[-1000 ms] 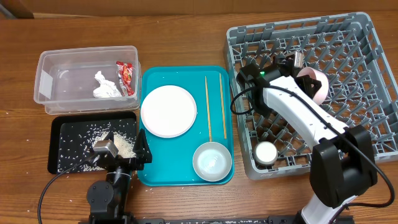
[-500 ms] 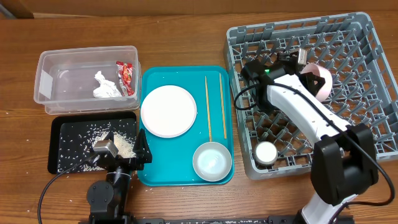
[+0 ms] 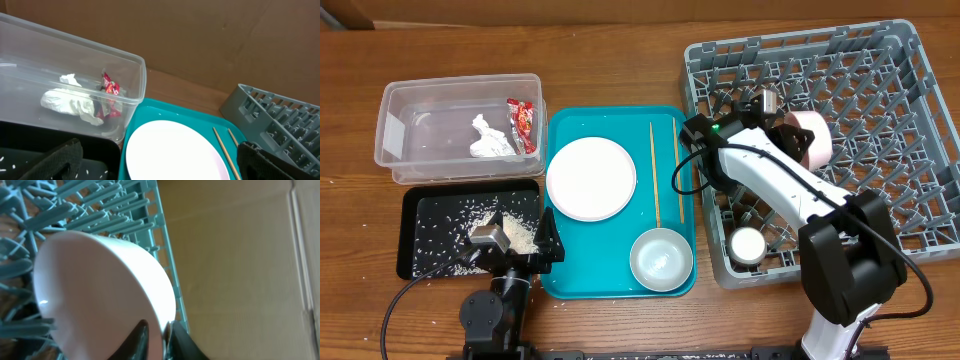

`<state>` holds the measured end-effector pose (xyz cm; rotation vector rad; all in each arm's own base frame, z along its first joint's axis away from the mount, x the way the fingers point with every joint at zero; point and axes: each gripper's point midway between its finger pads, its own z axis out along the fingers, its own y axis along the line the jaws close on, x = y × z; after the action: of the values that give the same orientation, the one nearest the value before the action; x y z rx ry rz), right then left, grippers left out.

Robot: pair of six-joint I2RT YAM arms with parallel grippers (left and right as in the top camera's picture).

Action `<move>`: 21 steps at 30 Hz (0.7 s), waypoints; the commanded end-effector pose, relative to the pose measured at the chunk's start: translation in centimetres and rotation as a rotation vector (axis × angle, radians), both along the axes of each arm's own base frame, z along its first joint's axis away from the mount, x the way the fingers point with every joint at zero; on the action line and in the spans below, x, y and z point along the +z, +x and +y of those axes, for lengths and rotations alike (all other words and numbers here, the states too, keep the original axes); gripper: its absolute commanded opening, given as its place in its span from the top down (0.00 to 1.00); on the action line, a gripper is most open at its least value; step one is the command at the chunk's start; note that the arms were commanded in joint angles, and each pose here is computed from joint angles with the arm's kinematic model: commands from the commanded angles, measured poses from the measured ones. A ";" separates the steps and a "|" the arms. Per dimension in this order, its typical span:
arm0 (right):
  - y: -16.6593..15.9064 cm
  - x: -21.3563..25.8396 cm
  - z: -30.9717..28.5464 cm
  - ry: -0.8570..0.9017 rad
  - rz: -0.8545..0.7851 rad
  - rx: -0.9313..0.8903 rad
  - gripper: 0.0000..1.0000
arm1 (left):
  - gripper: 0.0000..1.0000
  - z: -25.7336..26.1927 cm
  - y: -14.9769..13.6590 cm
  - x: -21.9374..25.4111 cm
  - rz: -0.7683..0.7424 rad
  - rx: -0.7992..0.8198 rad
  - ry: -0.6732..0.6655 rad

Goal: Sort waste into correct bins and load items into the dishwasher
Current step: 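Move the bowl into the dish rack's back right and stand it upright, then move the right gripper to the white bowl on the teal tray and grasp it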

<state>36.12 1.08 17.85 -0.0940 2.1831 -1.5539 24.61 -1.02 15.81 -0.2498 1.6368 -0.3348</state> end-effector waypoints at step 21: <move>-2.1 3.9 16.7 1.032 0.140 0.074 0.36 | 0.00 -0.3 0.0 0.0 -0.006 -0.014 -0.003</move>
<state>35.54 15.13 22.11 0.0526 2.6444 -0.4954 24.61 -1.03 15.81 -0.2495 1.6368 -0.3351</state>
